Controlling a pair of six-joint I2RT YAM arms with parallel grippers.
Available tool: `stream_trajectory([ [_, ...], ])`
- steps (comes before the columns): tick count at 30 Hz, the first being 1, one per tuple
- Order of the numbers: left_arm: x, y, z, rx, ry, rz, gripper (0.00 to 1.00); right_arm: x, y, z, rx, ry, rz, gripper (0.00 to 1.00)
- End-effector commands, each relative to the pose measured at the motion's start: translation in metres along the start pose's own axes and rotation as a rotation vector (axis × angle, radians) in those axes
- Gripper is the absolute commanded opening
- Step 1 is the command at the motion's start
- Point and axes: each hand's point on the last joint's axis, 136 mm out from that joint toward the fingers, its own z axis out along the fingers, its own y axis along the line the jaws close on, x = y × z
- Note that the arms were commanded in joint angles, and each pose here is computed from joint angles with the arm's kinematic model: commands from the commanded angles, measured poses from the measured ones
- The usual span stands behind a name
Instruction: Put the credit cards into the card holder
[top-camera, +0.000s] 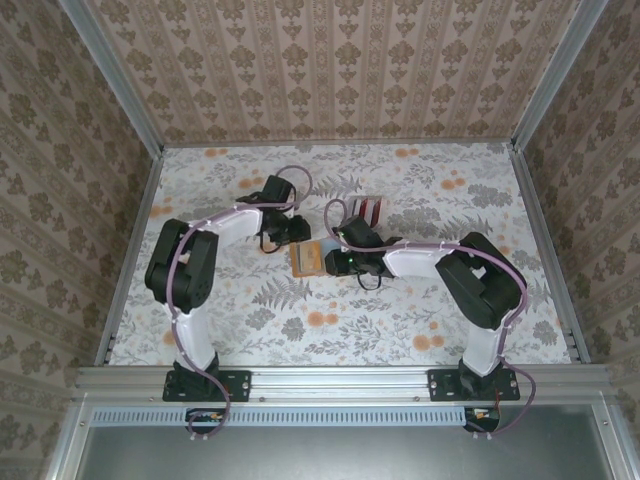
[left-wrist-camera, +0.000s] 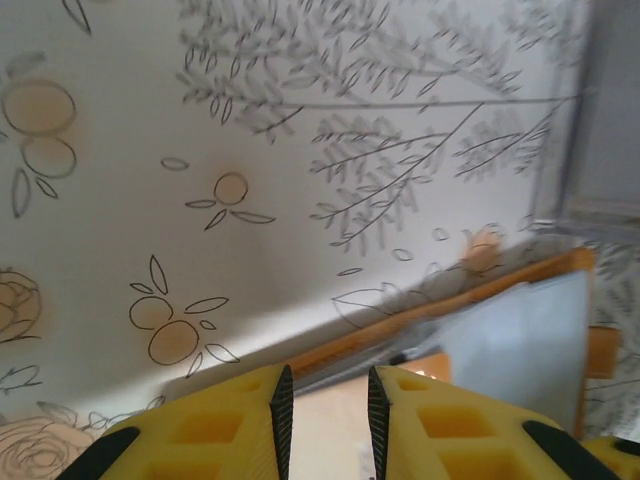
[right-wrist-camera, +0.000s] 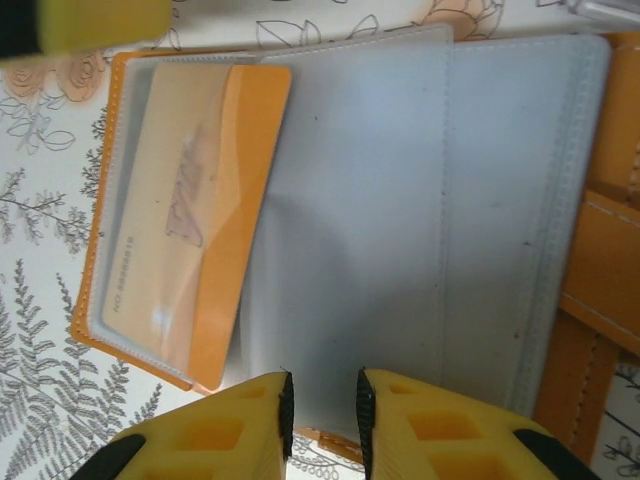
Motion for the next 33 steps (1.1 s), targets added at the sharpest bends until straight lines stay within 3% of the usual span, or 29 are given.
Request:
stream_trajectory([
  [1,0.017,0.003,0.004,0.002,0.051,0.021,0.29,0.015,-0.035,-0.009,0.139,0.034,0.015,0.26],
  [9,0.053,0.028,0.014,-0.030,0.095,-0.030,0.26,0.004,-0.053,-0.038,0.233,-0.041,0.021,0.26],
  [18,0.065,0.029,0.004,-0.034,0.083,-0.046,0.26,-0.027,0.012,-0.052,0.026,-0.083,-0.061,0.27],
  [21,0.066,0.027,0.002,-0.034,0.077,-0.043,0.27,-0.028,0.028,-0.041,-0.038,-0.036,-0.060,0.24],
  [27,0.066,0.026,0.004,-0.032,0.081,-0.040,0.27,-0.023,0.029,-0.007,-0.049,0.050,-0.035,0.08],
  [33,0.069,0.028,0.007,-0.035,0.085,-0.046,0.26,-0.010,0.017,0.012,-0.008,0.111,-0.023,0.05],
])
